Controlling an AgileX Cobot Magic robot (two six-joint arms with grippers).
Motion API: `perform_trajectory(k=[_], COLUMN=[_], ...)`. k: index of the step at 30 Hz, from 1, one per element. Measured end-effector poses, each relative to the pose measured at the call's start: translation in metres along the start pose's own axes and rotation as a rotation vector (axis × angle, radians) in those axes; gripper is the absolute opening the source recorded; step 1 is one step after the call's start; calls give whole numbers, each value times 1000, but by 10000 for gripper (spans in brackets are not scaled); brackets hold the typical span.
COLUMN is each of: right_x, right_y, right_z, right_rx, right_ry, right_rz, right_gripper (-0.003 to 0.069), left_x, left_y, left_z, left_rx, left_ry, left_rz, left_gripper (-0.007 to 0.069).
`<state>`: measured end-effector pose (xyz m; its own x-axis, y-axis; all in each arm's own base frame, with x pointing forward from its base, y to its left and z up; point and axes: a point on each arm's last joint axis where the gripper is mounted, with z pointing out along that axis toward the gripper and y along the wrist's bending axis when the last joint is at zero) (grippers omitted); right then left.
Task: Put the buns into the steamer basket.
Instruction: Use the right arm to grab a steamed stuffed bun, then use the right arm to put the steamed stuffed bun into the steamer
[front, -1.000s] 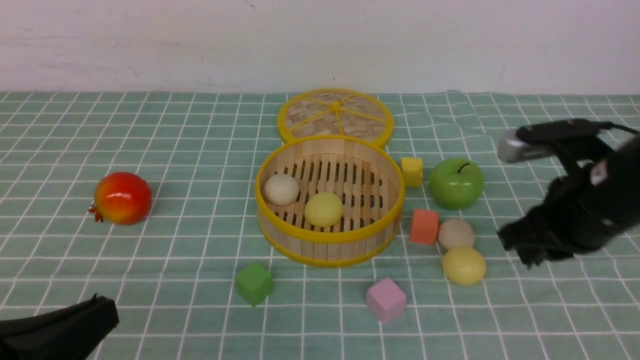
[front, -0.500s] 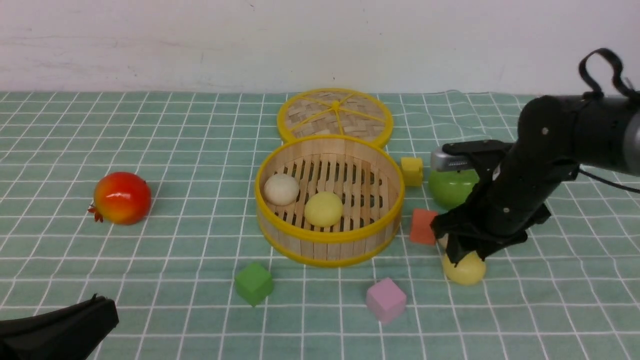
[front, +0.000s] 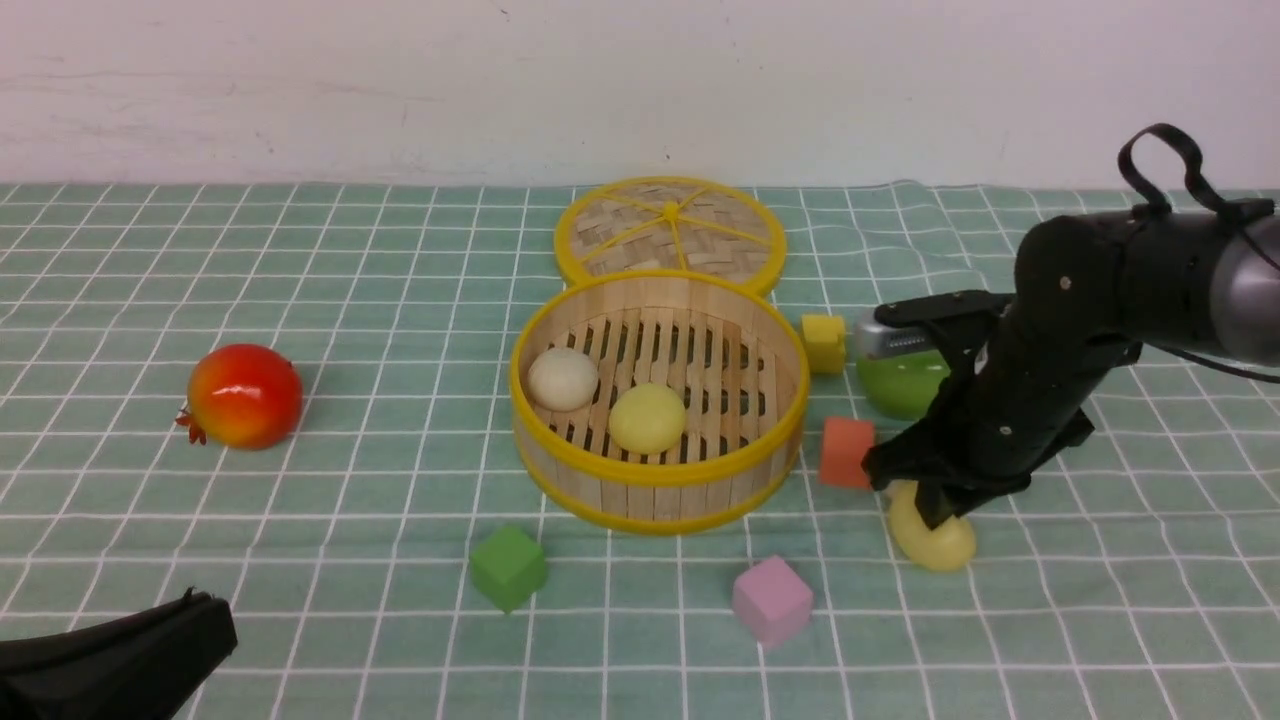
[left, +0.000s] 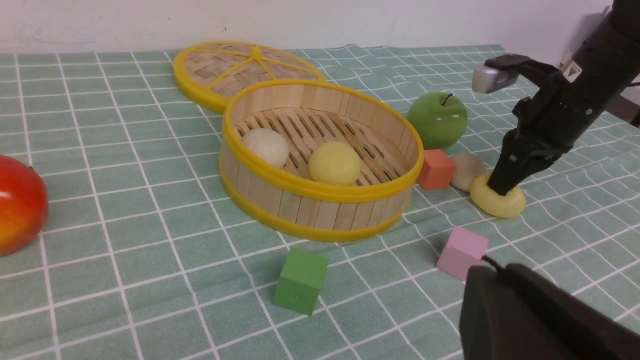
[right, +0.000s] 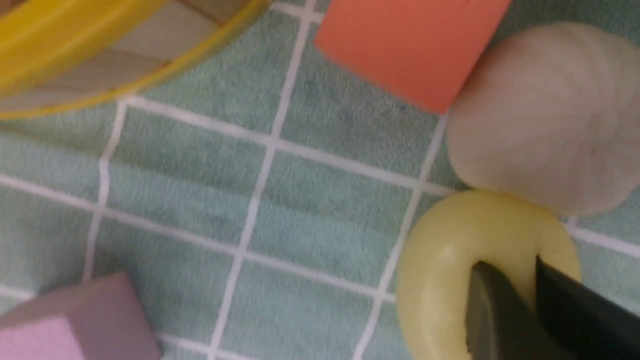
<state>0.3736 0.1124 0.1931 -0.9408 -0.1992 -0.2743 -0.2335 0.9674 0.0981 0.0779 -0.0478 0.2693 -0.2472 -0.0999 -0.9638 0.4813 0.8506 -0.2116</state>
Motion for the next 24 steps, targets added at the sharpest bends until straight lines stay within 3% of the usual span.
perform_trajectory(k=[7, 11, 17, 24], right_x=[-4, -33, -69, -78], right_y=[32, 79, 93, 90], right_z=[-60, -95, -51, 6], right_rx=[-34, -92, -76, -35], right_ry=[-93, -323, -368, -286], right_rz=[-93, -224, -264, -286], right_gripper=[10, 10, 13, 39], left_x=[0, 0, 0, 0], left_y=[0, 0, 0, 0], left_z=[0, 0, 0, 0], left_rx=[0, 0, 0, 0], left_ry=[0, 0, 0, 0], left_rz=[0, 0, 0, 0], left_gripper=[8, 16, 21, 23])
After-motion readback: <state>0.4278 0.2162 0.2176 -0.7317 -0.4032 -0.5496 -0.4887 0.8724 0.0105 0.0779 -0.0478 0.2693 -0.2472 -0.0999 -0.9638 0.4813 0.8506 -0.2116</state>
